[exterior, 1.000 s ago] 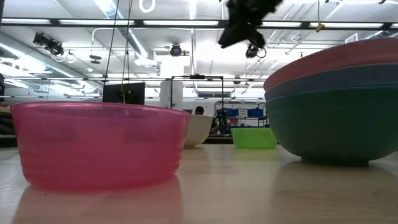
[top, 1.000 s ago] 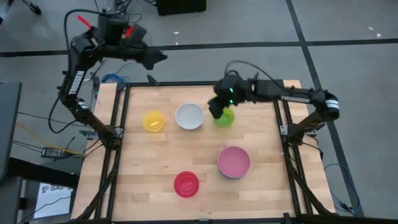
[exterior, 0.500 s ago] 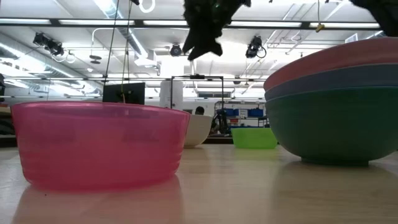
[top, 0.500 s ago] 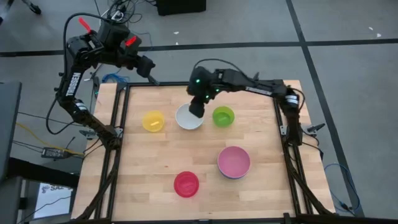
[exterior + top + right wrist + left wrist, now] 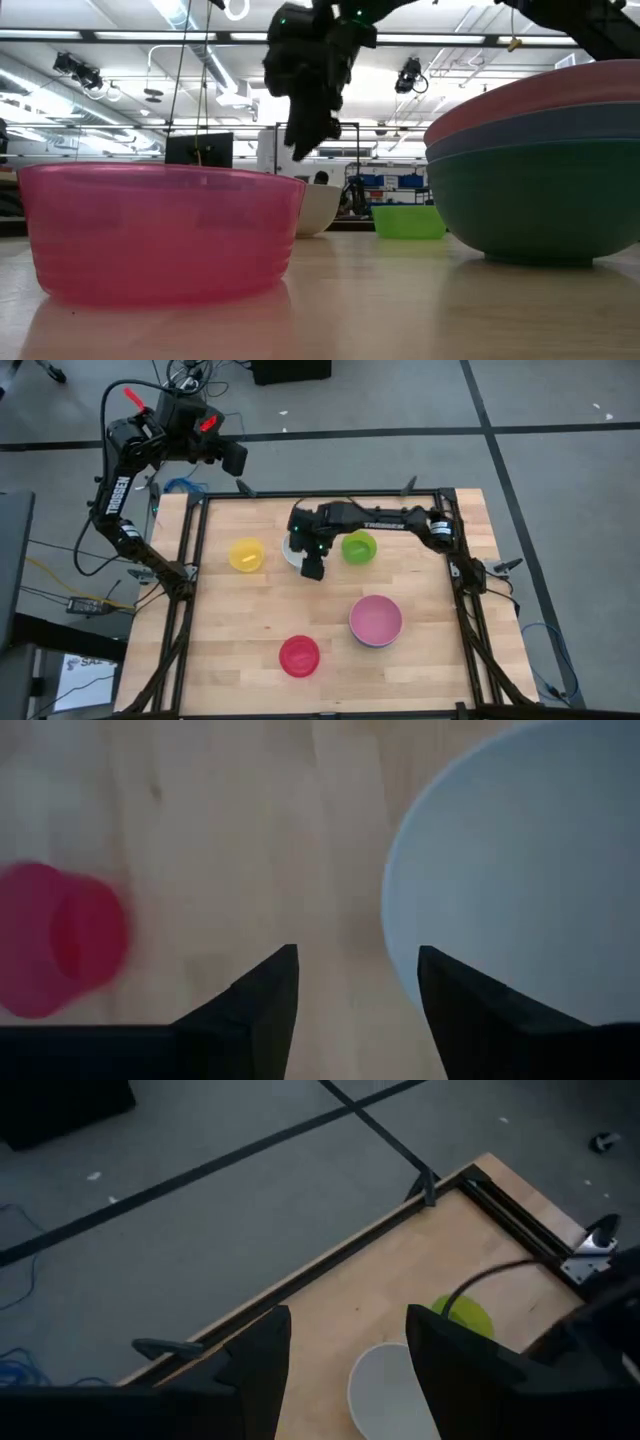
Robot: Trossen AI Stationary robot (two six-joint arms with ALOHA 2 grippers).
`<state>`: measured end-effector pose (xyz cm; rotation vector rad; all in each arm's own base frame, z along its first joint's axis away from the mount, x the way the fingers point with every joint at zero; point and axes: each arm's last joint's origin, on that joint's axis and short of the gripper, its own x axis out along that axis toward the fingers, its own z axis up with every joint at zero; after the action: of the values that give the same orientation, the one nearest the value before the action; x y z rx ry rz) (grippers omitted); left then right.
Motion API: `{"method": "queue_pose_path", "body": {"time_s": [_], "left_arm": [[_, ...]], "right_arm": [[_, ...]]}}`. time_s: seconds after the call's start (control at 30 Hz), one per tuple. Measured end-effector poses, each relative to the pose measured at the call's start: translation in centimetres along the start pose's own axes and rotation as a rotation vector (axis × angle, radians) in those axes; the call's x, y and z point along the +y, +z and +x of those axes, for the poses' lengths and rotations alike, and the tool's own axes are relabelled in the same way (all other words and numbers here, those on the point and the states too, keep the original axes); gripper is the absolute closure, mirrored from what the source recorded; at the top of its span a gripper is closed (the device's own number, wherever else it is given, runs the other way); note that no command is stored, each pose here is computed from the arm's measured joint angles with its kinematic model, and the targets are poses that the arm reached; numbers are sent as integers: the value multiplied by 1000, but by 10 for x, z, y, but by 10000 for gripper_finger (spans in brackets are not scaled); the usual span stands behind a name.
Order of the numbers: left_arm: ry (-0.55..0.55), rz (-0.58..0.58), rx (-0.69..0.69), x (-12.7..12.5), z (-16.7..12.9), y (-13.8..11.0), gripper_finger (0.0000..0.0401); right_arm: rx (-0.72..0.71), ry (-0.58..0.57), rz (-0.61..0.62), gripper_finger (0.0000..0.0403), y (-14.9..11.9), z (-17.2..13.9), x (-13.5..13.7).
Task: Nest bowls inside each other
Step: Stack the white bowl on top of the pink bowl
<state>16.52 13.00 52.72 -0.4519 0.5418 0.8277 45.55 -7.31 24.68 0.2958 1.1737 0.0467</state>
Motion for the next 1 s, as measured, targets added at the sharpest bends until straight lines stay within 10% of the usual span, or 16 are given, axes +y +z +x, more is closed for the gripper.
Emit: {"method": "queue_pose_path", "body": {"time_s": [0.53,0.8,1.0], "left_arm": [[1,-5,-8,0,1,1,193],[14,-5,-12,0,1,1,193],[20,-4,-13,0,1,1,193]], "right_arm": [[132,-127,-44,220,-8,58,-18],[106,-117,-89,382,-5,47,-18],[108,-111,-89,400,-2,22,-12]]}}
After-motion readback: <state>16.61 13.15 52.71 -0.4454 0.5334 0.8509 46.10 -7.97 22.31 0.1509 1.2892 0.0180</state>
